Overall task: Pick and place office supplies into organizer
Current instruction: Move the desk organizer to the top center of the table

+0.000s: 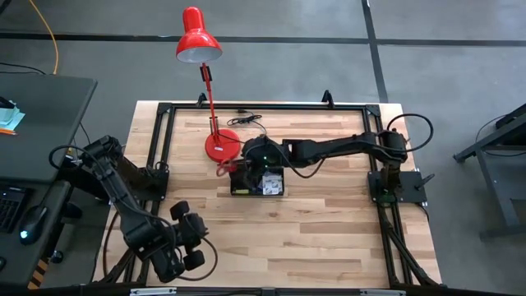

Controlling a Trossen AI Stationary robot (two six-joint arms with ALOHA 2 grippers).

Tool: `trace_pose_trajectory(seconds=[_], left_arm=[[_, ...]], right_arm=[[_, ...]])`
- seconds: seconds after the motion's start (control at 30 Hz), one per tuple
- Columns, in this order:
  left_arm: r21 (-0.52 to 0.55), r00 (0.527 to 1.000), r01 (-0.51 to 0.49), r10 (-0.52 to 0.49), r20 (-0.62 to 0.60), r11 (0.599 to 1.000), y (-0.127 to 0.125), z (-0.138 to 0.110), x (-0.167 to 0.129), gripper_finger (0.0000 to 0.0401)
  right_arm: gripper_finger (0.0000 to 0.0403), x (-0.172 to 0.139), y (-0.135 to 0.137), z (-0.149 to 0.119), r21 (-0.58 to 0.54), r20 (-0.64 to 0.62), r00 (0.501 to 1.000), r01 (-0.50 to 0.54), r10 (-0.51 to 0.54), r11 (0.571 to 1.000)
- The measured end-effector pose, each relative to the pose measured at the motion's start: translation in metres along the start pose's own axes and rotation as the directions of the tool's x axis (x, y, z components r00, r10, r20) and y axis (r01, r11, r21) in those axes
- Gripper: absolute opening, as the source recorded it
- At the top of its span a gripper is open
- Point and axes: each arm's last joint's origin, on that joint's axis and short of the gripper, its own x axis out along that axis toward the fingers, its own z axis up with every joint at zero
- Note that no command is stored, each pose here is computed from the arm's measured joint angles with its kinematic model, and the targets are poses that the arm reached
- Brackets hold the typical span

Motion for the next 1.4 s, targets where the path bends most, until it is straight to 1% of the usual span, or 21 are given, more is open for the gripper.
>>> trace_pose_trajectory(seconds=[0.1,0.2,0.27,0.33,0.43,0.53,0.57,0.63,0.73,0.87,1.03,1.17,1.23,1.4], left_arm=[[0.009,1.000,0.006,-0.006,0.001,1.000,-0.001,-0.003,-0.002,0.0037],[-0.002,1.000,-0.017,0.017,-0.004,1.000,0.002,-0.004,-0.003,0.0037],[-0.022,0.998,-0.055,0.055,-0.015,0.998,0.007,-0.004,-0.003,0.0037],[-0.061,0.997,-0.081,0.080,-0.019,0.995,0.014,-0.003,-0.007,0.0037],[-0.156,0.995,-0.090,0.095,0.027,0.984,0.024,0.002,-0.016,0.0037],[-0.225,0.991,-0.073,0.097,0.096,0.972,0.034,0.008,-0.025,0.0037],[-0.234,0.989,-0.065,0.094,0.116,0.970,0.036,0.010,-0.027,0.0037],[-0.242,0.984,-0.067,0.104,0.145,0.968,0.041,0.013,-0.029,0.0037],[-0.248,0.978,-0.106,0.146,0.147,0.963,0.048,0.021,-0.026,0.0037],[-0.224,0.960,-0.186,0.226,0.165,0.957,0.059,0.034,-0.018,0.0037],[-0.193,0.932,-0.283,0.317,0.176,0.940,0.072,0.055,-0.004,0.0037],[-0.220,0.914,-0.336,0.373,0.157,0.916,0.095,0.068,-0.006,0.0037],[-0.249,0.910,-0.344,0.387,0.151,0.906,0.107,0.073,-0.012,0.0037],[-0.331,0.915,-0.299,0.368,0.166,0.895,0.135,0.082,-0.030,0.0037]], right_arm=[[0.0190,-0.001,0.003,0.001,-0.020,0.022,0.999,0.031,-0.031,0.999],[0.0187,-0.004,0.006,0.005,-0.081,0.059,0.998,0.013,-0.008,0.997],[0.0184,-0.009,0.001,0.005,-0.114,0.011,1.000,0.005,-0.004,0.993],[0.0181,-0.015,-0.015,0.008,-0.099,-0.054,0.998,-0.024,0.019,0.995],[0.0176,-0.023,-0.052,0.019,0.004,-0.092,0.990,-0.107,0.107,0.994],[0.0169,-0.026,-0.091,0.025,0.142,-0.133,0.960,-0.229,0.248,0.963],[0.0166,-0.027,-0.101,0.026,0.164,-0.137,0.953,-0.248,0.271,0.955],[0.0160,-0.030,-0.117,0.025,0.159,-0.157,0.945,-0.261,0.286,0.952],[0.0151,-0.030,-0.133,0.021,0.110,-0.198,0.938,-0.266,0.283,0.958],[0.0153,-0.018,-0.145,0.012,0.064,-0.225,0.922,-0.308,0.315,0.949],[0.0167,-0.003,-0.146,0.007,0.019,-0.213,0.910,-0.360,0.356,0.933],[0.0173,0.006,-0.149,-0.002,0.022,-0.243,0.891,-0.391,0.384,0.920],[0.0174,0.012,-0.152,-0.002,0.010,-0.252,0.884,-0.404,0.393,0.915],[0.0168,0.040,-0.159,0.005,-0.023,-0.303,0.862,-0.433,0.407,0.901]])
